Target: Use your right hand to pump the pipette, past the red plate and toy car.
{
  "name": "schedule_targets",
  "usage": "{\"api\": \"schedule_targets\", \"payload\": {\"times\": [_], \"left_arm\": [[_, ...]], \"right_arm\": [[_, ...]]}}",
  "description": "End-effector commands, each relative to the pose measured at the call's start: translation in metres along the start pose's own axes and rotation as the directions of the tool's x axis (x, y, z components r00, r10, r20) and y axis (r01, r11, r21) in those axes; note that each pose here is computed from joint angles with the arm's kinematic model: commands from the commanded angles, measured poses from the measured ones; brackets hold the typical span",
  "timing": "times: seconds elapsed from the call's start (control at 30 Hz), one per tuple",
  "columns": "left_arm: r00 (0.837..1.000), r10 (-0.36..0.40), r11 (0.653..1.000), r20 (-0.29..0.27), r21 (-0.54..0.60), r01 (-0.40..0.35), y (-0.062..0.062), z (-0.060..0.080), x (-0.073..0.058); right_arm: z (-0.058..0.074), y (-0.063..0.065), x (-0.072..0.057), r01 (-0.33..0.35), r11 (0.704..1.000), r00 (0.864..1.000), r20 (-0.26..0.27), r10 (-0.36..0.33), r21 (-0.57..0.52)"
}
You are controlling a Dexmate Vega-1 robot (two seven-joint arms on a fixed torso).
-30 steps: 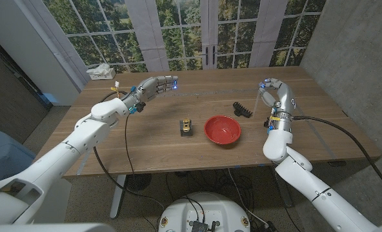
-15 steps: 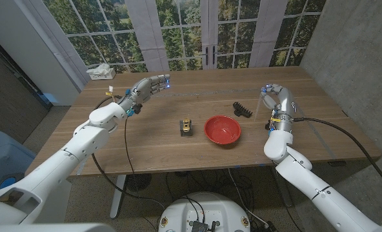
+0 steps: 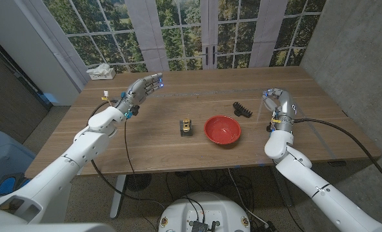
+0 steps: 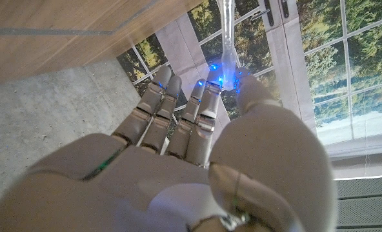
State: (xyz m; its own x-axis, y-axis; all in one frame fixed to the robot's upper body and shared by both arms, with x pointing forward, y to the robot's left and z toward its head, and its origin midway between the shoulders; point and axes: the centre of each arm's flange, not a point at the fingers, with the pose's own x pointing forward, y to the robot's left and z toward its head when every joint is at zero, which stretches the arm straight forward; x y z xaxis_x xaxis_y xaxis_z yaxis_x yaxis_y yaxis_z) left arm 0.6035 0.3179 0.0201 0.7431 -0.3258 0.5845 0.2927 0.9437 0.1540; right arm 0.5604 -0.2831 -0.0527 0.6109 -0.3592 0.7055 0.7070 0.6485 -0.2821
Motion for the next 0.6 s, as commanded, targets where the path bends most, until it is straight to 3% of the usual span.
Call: {"api": "schedule_targets", "payload": {"times": [0.03, 0.6], "left_arm": [[0.997, 0.067, 0.997, 0.025, -0.042, -0.066, 0.007, -0.005, -0.009], [0.993, 0.104, 0.99, 0.053, -0.105, -0.098, 0.009, -0.009, -0.015]], "right_arm": [[-0.014, 0.005, 0.004, -0.026, 0.999, 0.998, -0.065, 0.023, -0.042], [-0.028, 0.009, 0.006, -0.072, 0.994, 0.988, -0.145, 0.059, -0.084]]}}
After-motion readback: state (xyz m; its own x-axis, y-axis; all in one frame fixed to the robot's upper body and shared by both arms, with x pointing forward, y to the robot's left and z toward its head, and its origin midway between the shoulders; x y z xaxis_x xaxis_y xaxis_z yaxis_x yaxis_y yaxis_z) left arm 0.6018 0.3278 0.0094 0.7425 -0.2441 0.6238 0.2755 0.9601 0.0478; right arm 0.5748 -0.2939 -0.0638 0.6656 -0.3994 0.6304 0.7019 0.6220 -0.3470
